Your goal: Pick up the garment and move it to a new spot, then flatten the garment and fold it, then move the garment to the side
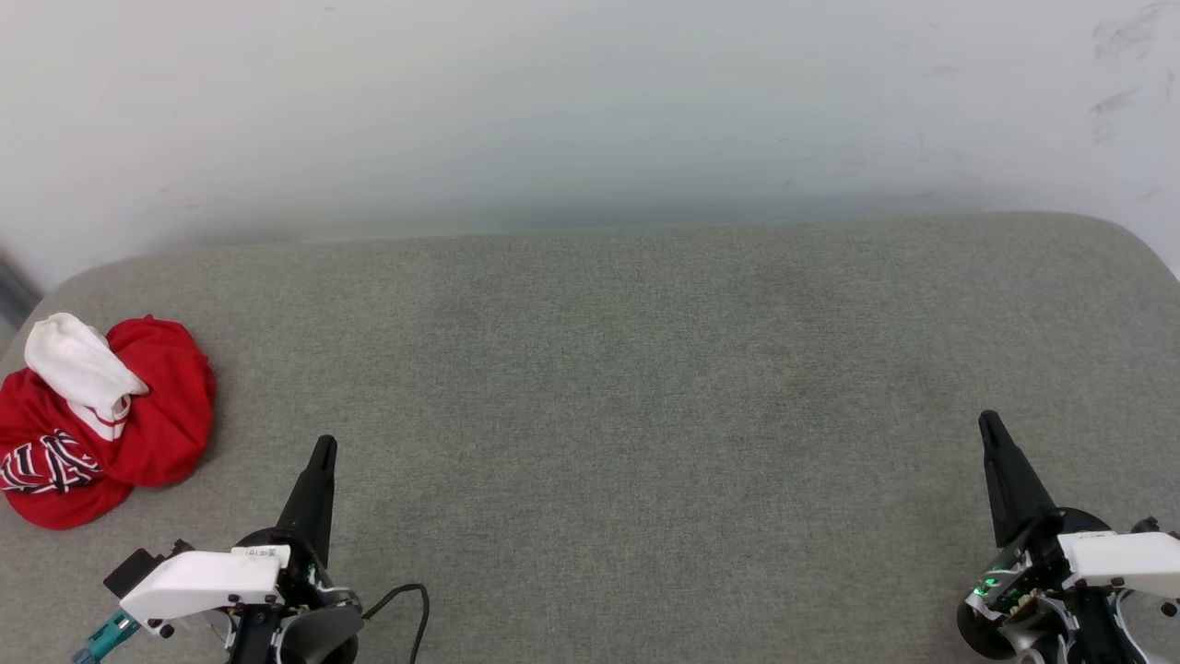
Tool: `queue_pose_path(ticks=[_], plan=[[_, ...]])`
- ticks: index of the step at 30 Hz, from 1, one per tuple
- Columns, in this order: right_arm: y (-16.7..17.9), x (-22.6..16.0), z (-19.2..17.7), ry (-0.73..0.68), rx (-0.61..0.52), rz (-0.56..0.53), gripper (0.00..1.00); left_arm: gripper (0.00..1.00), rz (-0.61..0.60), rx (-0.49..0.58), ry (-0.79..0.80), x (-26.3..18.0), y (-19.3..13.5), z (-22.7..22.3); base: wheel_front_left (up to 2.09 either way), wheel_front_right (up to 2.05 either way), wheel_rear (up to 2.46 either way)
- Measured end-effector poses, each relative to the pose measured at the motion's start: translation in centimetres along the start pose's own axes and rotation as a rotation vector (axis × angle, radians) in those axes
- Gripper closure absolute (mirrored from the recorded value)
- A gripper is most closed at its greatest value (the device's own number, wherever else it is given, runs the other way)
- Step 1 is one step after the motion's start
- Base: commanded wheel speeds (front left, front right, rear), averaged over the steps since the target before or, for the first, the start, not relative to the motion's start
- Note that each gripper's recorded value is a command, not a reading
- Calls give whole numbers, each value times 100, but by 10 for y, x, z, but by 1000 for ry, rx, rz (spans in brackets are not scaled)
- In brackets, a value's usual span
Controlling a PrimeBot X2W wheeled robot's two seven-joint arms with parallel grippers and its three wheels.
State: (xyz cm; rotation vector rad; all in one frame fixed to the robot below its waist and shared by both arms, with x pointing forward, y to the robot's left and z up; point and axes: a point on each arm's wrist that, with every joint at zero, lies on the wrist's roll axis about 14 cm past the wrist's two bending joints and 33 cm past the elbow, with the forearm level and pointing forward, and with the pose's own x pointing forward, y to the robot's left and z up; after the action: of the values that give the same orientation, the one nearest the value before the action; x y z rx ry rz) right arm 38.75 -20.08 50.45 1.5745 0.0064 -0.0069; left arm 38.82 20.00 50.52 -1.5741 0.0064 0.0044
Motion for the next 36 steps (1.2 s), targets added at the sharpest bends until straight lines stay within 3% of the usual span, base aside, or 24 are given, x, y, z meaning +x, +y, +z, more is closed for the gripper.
queue_pose_path(ticks=[34, 35, 36], plan=[[-3, -1, 0, 0, 1, -10, 100, 100, 10, -2, 1, -1, 3, -1, 0, 0, 0], [-9, -3, 0, -1, 2, -26, 0, 0, 24, -3, 1, -3, 8, -1, 0, 0, 0], [-15, -6, 0, -2, 4, -45, 0, 0, 43, -5, 2, -6, 14, -1, 0, 0, 0]])
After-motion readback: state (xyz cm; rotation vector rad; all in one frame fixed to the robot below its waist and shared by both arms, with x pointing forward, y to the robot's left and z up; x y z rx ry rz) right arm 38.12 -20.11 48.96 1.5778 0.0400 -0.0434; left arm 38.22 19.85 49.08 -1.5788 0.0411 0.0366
